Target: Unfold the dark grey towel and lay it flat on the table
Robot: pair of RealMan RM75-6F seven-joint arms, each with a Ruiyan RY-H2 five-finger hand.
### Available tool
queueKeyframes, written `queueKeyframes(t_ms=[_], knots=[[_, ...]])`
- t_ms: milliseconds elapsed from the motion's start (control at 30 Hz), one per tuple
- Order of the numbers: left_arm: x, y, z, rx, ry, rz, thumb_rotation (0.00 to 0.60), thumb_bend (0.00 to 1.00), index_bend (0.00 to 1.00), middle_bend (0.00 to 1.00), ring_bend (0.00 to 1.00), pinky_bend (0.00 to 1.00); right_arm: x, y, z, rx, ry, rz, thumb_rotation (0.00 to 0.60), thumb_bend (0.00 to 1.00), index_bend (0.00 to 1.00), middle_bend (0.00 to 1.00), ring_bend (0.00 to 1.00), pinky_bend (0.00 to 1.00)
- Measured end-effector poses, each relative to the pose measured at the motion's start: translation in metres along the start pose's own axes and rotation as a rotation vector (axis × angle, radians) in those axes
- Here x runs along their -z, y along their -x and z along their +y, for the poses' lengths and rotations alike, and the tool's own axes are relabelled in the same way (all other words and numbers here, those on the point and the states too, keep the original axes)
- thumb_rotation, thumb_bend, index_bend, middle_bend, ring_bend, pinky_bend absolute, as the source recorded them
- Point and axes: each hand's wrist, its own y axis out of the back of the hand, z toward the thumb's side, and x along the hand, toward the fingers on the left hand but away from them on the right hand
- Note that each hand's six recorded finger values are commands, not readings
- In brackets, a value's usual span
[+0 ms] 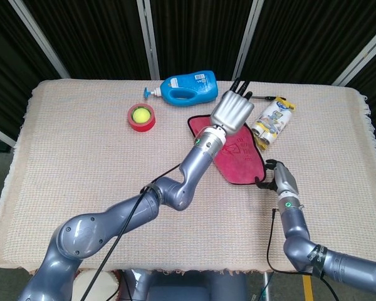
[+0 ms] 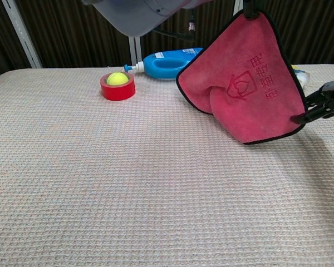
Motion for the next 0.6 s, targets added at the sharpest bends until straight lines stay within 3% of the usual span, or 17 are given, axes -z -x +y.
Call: queueKeyframes(t_ms=[600], knots=[[0.015, 0.006, -0.001, 0.007, 0.021, 0.015, 0.600, 0.44, 0.73, 0.22, 0.00, 0.03, -0.008, -0.006, 0.012, 0.031, 0.000, 0.029, 0.600, 0.65, 0.79, 0.29, 0.06, 0.04]])
